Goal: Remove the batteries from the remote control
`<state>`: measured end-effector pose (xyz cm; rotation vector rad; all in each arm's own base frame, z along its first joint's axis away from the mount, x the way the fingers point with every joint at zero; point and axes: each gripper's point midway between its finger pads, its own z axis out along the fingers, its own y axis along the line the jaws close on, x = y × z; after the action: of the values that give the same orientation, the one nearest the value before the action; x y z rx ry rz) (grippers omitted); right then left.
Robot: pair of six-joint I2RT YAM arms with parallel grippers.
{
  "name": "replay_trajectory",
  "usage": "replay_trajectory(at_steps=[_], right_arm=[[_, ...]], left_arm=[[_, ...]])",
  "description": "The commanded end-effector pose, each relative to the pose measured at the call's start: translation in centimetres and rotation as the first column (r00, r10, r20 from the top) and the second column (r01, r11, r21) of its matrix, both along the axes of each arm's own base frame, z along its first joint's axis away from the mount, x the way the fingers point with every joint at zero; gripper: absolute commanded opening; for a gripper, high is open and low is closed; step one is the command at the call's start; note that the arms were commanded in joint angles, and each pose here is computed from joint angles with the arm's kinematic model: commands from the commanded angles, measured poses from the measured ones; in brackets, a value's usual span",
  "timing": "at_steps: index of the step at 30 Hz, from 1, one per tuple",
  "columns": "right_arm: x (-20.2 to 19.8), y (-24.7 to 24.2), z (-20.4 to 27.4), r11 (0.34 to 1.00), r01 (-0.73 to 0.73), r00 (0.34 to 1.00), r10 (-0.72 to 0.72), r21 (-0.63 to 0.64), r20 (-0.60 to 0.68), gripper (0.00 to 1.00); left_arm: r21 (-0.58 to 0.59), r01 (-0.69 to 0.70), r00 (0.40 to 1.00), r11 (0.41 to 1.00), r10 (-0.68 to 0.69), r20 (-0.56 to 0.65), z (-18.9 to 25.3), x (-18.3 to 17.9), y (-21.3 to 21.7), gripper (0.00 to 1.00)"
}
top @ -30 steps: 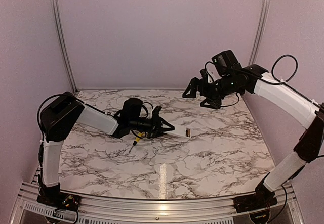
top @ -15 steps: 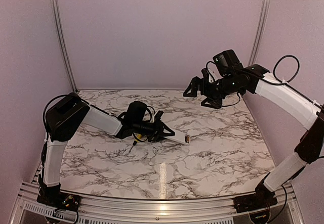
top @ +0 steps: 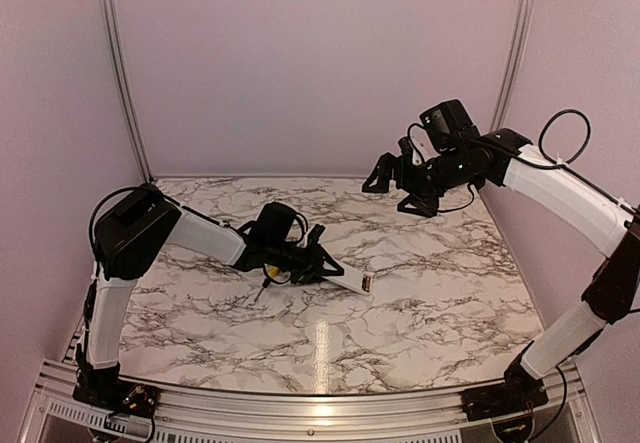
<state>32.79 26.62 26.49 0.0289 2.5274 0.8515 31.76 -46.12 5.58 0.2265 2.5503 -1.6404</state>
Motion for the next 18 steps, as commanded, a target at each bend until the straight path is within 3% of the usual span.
replay_trajectory(at_steps=[1, 13, 15, 16, 18], right_arm=[[0.6, -0.5, 0.7, 0.999, 0.042, 0.999, -0.042, 0.010, 0.014, 0.98], [0.1, -1.1, 0.7, 0.999, 0.048, 0.999, -0.048, -0.003, 0.013, 0.99], [0.1, -1.1, 0.7, 0.999, 0.047, 0.999, -0.047, -0.001, 0.012, 0.98], [0.1, -1.0, 0.7, 0.999, 0.046, 0.999, -0.046, 0.002, 0.015, 0.98], [0.1, -1.0, 0.8, 0.999, 0.044, 0.999, -0.044, 0.006, 0.017, 0.98]], left_arm=[[0.088, -0.007, 1.000, 0.996, 0.007, 0.002, -2.2, 0.1, 0.7, 0.08], [0.138, -0.002, 0.999, 0.990, -0.002, 0.032, -3.1, -0.2, 1.6, 0.24], [0.158, 0.000, 0.999, 0.987, -0.007, 0.048, -3.2, -0.2, 1.9, 0.55], [0.173, -0.004, 0.998, 0.985, -0.006, 0.056, -3.2, -0.2, 2.0, 0.61], [0.192, -0.003, 0.998, 0.981, -0.010, 0.069, -3.3, -0.2, 2.3, 0.62]])
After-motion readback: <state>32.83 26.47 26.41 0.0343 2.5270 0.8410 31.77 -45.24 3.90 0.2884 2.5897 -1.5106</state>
